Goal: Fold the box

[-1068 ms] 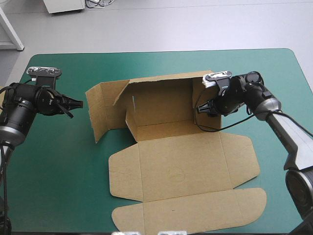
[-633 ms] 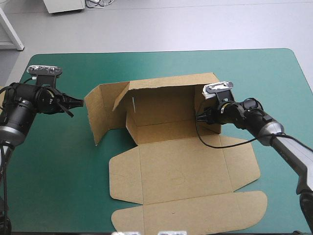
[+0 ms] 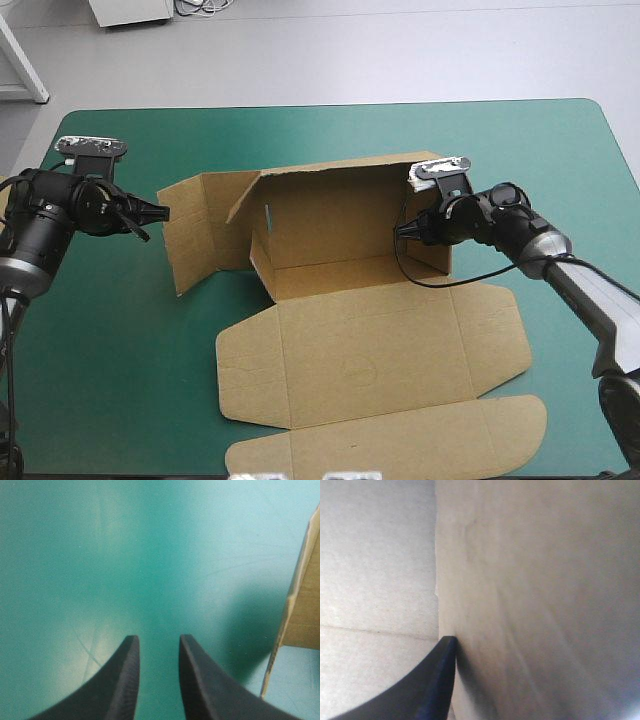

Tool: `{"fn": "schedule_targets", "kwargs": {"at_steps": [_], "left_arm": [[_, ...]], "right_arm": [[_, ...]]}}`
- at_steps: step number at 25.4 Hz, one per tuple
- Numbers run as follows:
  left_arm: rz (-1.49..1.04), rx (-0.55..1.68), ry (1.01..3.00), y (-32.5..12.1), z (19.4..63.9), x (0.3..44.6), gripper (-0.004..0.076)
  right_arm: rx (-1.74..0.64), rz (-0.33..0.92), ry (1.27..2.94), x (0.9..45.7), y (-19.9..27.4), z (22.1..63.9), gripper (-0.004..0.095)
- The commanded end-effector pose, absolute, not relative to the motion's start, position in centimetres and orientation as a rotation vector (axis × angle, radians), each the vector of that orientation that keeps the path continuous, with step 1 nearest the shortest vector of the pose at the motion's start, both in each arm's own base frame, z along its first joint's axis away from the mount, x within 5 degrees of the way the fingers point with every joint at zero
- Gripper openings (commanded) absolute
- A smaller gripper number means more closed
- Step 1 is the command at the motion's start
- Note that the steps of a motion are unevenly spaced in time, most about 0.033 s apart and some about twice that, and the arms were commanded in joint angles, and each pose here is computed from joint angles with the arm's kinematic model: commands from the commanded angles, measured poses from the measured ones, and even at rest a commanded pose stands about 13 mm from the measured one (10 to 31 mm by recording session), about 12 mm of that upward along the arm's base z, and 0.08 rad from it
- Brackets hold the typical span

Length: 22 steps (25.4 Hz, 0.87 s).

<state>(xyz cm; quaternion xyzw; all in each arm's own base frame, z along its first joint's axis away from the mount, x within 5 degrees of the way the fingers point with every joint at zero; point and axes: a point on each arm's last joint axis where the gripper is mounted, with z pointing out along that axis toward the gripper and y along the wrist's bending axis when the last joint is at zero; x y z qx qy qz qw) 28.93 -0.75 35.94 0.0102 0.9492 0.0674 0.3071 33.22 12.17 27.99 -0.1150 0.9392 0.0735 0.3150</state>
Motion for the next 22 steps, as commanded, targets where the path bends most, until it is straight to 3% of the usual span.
{"fn": "schedule_targets", "kwargs": {"at_steps": [1, 10, 20, 22], "left_arm": [[0.172, 0.032, 2.397, -0.8, 38.0, 28.5, 0.0204], [0.173, 0.033, 2.397, -0.8, 38.0, 28.5, 0.0204], [0.166, 0.024, 2.435, -0.8, 37.8, 28.3, 0.0204], [0.17, 0.024, 2.452, -0.7, 37.7, 28.2, 0.0204]], "right_arm": [[-0.291, 0.209, 2.421, 33.0, 12.1, 33.2, -0.002], [-0.282, 0.159, 2.617, 31.2, 11.4, 37.5, -0.002], [-0.294, 0.096, 2.727, 34.0, 12.2, 34.3, -0.0016], [-0.298, 0.079, 2.742, 35.3, 12.6, 33.3, 0.0033]]}}
